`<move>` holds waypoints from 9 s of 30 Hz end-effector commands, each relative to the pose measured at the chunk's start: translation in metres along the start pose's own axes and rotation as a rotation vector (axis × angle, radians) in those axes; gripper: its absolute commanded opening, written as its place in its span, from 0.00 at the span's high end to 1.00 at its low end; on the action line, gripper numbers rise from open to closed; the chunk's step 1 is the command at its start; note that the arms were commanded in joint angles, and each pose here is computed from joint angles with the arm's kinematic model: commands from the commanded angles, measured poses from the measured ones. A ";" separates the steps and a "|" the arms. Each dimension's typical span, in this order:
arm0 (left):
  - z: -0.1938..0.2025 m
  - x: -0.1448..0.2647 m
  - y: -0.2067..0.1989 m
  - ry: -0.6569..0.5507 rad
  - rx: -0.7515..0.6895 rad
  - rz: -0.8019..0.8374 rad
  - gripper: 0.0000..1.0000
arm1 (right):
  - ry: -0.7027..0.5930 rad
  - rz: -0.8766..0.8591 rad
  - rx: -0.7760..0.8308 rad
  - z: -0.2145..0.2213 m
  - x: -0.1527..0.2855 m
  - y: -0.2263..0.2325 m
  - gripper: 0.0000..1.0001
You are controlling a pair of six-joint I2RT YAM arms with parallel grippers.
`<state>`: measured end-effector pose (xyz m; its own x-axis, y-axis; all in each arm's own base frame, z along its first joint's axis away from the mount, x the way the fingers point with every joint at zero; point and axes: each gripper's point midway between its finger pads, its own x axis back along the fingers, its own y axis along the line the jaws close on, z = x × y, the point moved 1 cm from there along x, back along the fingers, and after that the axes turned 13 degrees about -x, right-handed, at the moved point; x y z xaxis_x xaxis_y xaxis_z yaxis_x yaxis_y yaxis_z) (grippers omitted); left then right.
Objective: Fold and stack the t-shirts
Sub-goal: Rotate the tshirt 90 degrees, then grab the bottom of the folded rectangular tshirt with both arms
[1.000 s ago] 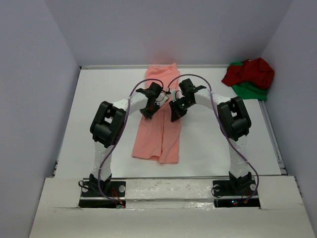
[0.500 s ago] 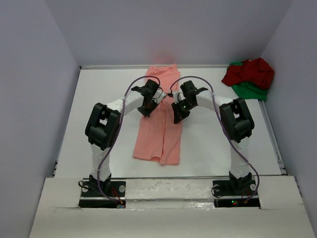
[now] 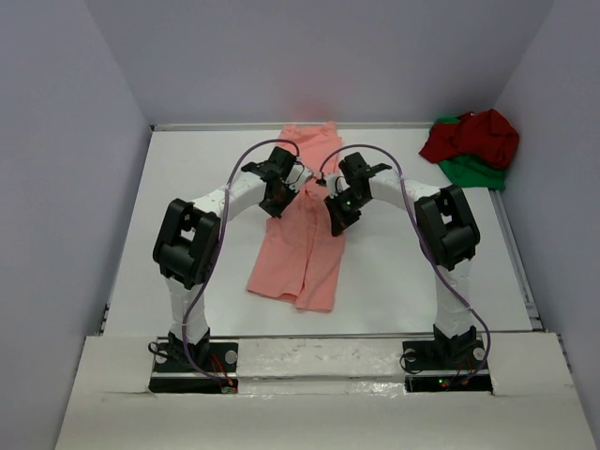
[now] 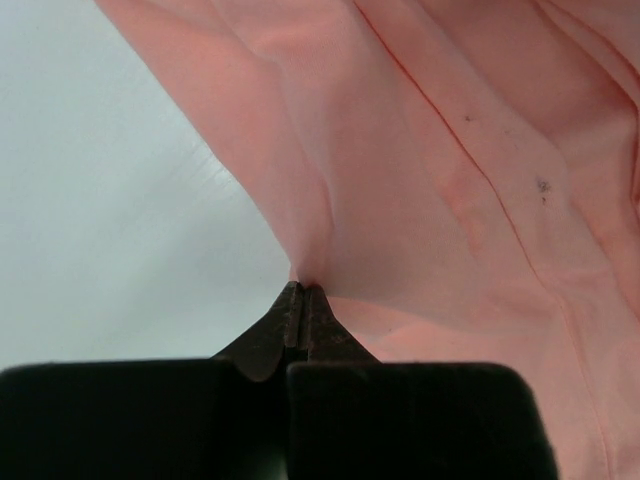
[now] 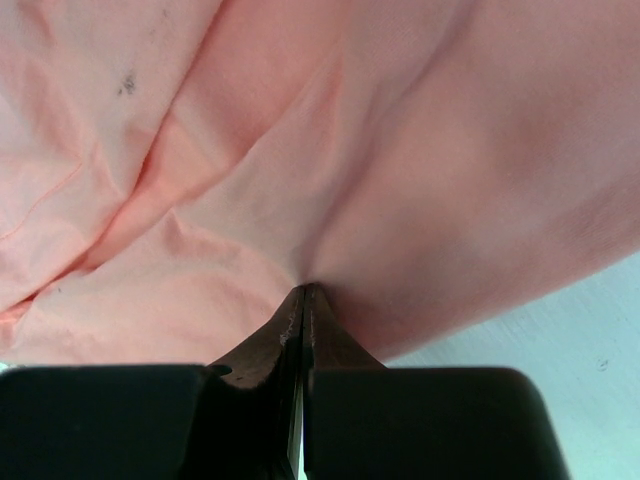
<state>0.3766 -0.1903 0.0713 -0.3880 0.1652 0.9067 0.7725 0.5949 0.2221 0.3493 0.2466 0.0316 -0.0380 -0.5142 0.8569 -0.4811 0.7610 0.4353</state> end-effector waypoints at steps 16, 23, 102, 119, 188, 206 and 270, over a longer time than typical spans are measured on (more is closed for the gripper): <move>0.035 -0.009 -0.018 0.149 -0.015 0.104 1.00 | 0.090 0.069 0.016 0.010 0.003 -0.010 1.00; 0.045 -0.014 -0.025 0.185 -0.018 0.140 1.00 | 0.089 0.077 0.024 0.007 0.002 -0.012 1.00; 0.055 0.107 -0.043 -0.222 -0.025 0.394 0.81 | 0.096 -0.034 0.169 0.089 0.091 0.050 0.88; 0.079 0.132 0.026 -0.243 0.104 -0.005 0.99 | 0.175 -0.046 0.374 0.002 0.024 0.087 1.00; 0.106 0.157 0.051 -0.327 0.248 -0.069 0.78 | 0.161 0.215 0.386 -0.019 -0.032 0.022 0.78; 0.063 0.152 0.010 -0.375 0.246 0.433 0.81 | -0.074 0.331 0.392 -0.005 0.121 0.061 0.69; 0.095 0.029 -0.082 -0.116 0.488 0.888 0.77 | 0.266 -0.034 -0.118 0.101 0.026 0.009 1.00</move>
<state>0.2610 -0.1553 0.0475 0.1349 0.7645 0.6303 0.5415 0.4758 -0.6931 0.2533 0.2031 0.0301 0.2224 -0.4301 0.8750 -0.3643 0.7958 0.4838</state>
